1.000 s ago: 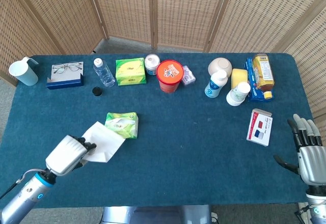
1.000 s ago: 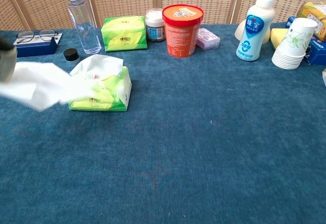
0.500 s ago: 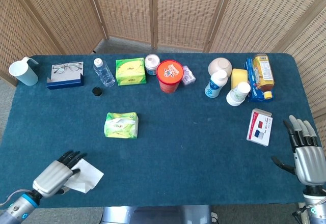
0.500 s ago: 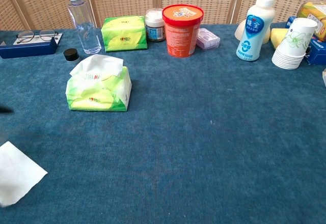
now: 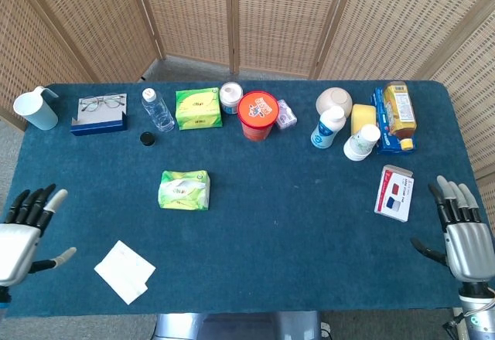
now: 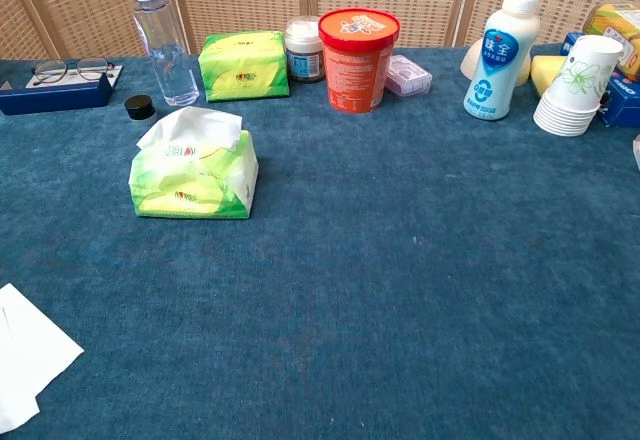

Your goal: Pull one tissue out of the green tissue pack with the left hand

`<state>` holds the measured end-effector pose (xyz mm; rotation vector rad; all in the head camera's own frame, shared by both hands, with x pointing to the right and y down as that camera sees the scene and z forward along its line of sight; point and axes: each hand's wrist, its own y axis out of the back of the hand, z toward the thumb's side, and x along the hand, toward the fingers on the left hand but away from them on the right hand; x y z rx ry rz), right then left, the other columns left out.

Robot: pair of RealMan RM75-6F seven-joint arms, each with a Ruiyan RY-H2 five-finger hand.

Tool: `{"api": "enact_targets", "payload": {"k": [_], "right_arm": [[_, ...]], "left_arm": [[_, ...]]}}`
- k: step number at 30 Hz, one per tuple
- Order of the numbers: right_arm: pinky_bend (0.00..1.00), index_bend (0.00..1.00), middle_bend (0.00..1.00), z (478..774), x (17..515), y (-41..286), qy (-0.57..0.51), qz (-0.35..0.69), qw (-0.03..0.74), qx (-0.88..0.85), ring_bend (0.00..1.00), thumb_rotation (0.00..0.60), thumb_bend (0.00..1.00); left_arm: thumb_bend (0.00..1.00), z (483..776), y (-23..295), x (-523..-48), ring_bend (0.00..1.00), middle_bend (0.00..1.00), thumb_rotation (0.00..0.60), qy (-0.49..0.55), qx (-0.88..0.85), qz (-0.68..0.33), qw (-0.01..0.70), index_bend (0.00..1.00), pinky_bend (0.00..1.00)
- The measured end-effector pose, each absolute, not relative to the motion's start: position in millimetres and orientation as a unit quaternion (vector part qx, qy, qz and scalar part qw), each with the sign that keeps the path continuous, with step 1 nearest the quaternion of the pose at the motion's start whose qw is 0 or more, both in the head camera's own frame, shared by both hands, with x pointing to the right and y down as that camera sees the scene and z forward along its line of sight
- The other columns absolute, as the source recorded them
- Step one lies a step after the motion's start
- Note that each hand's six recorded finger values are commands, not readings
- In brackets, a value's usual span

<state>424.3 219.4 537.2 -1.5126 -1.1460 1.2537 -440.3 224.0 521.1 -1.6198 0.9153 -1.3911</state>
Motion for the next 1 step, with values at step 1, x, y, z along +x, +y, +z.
{"api": "enact_targets", "payload": {"k": [1], "right_arm": [[0.00, 0.00, 0.00, 537.1, 424.3, 219.4, -0.457, 0.500, 0.421, -0.603, 0.00, 0.600, 0.00]], "left_arm": [[0.00, 519.1, 222.1, -443.3, 0.00, 0.00, 0.550, 0.368, -0.636, -0.550, 0.397, 0.00, 0.00]]}}
